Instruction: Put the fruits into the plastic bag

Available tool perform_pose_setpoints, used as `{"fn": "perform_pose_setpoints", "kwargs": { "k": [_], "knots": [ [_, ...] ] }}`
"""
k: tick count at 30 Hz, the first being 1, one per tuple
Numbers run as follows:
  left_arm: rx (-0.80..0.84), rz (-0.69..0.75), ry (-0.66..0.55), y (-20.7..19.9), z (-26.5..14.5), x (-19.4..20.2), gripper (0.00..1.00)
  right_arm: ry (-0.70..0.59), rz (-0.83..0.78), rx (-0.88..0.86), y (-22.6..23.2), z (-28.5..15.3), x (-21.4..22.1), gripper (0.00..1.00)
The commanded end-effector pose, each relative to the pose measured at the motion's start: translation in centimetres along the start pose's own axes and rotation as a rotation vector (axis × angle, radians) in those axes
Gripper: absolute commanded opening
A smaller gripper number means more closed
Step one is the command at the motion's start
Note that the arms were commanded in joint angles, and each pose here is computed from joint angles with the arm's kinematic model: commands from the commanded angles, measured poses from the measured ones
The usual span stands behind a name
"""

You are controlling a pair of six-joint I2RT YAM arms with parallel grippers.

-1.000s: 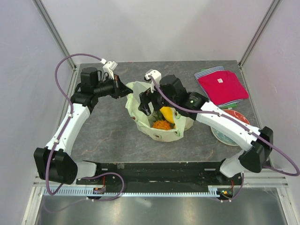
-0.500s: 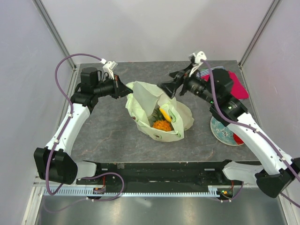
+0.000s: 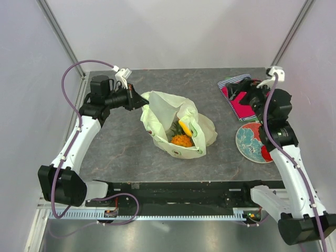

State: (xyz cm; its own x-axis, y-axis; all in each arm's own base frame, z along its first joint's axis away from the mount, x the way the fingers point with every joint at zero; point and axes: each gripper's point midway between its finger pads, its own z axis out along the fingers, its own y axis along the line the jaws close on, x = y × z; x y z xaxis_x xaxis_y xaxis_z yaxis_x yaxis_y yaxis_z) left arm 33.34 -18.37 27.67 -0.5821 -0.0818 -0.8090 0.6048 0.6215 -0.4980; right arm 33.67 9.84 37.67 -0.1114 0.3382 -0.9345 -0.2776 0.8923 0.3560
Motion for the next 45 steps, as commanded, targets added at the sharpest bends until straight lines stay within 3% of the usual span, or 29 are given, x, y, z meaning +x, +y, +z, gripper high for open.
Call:
{"fn": "perform_pose_setpoints", "kwargs": {
  "k": [1,5,12,19,24,28,45],
  "knots": [
    [0.022,0.029,-0.022,-0.6,-0.3,-0.7,0.02,0.041,0.114,0.417,-8.9,-2.3,3.1,0.92],
    [0.029,0.031,-0.023,-0.8,-0.4,-0.7,0.02,0.148,0.148,0.71,-15.2,-5.2,7.3,0.96],
    [0.025,0.039,-0.031,-0.9,-0.6,-0.9,0.01,0.214,0.097,1.039,-21.3,-9.2,10.5,0.98],
    [0.046,0.036,-0.033,-1.4,-0.7,-1.0,0.02,0.378,0.13,1.372,-28.1,-15.5,14.7,0.98],
    [0.038,0.03,-0.03,-1.0,-0.5,-0.8,0.02,0.408,0.13,1.476,-29.8,-18.7,15.6,0.98],
    [0.046,0.02,-0.022,-1.0,-0.3,-0.6,0.01,0.392,0.226,1.581,-30.6,-21.6,15.9,0.98],
    [0.056,0.014,-0.023,-1.1,-0.2,-0.6,0.02,0.296,0.52,1.519,-28.8,-20.8,20.4,0.98]
  ]
}}
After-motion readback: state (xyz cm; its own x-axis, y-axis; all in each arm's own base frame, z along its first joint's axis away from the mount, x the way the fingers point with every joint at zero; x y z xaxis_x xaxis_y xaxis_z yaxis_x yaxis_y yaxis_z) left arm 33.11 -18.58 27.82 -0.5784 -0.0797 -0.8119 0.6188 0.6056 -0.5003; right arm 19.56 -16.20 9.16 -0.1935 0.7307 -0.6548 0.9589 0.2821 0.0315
